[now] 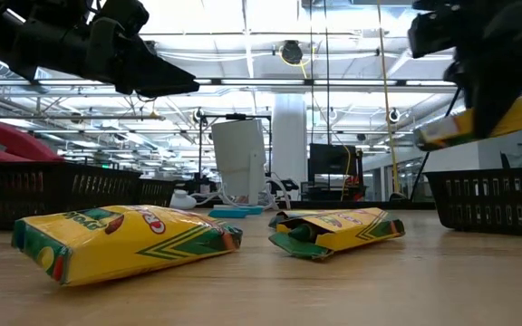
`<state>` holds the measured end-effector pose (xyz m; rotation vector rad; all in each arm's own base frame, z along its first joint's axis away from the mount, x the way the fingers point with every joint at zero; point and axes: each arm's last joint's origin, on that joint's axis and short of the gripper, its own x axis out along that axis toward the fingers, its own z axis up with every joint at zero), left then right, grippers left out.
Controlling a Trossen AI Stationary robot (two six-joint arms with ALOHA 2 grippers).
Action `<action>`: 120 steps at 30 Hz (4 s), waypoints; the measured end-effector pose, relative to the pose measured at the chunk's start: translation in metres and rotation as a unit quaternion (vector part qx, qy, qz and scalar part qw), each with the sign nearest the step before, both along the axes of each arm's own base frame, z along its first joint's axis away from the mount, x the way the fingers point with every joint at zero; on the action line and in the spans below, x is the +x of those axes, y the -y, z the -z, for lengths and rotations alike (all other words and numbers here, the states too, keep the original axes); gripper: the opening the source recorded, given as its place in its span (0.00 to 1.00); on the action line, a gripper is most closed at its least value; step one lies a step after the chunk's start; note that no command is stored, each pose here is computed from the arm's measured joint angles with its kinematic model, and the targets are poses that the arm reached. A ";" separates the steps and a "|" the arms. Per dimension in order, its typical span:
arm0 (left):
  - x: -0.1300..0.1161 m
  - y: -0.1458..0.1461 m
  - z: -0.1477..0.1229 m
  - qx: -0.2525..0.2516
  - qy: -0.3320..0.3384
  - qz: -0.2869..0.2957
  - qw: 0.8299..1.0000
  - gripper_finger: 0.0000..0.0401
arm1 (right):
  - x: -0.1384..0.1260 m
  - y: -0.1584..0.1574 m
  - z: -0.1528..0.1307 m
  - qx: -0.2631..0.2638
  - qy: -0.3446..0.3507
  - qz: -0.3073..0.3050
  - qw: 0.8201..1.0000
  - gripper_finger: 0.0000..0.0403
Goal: Pick & Place School Supplies
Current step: Put the yellow crayon box into the bottom right black bin
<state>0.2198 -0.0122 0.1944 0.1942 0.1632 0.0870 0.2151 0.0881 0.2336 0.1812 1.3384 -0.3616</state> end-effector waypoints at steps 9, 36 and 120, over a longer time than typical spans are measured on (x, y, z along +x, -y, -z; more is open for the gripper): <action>0.000 0.000 0.000 0.000 0.000 0.000 1.000 0.57 | -0.008 -0.014 0.003 0.053 -0.024 0.024 0.998 0.14; 0.000 0.000 -0.001 0.003 0.006 -0.001 1.000 0.57 | 0.013 0.054 0.068 0.070 0.064 -0.019 0.995 0.14; 0.000 0.008 0.000 -0.003 -0.002 0.039 0.999 0.57 | -0.028 -0.090 0.083 0.273 0.021 0.109 0.956 0.49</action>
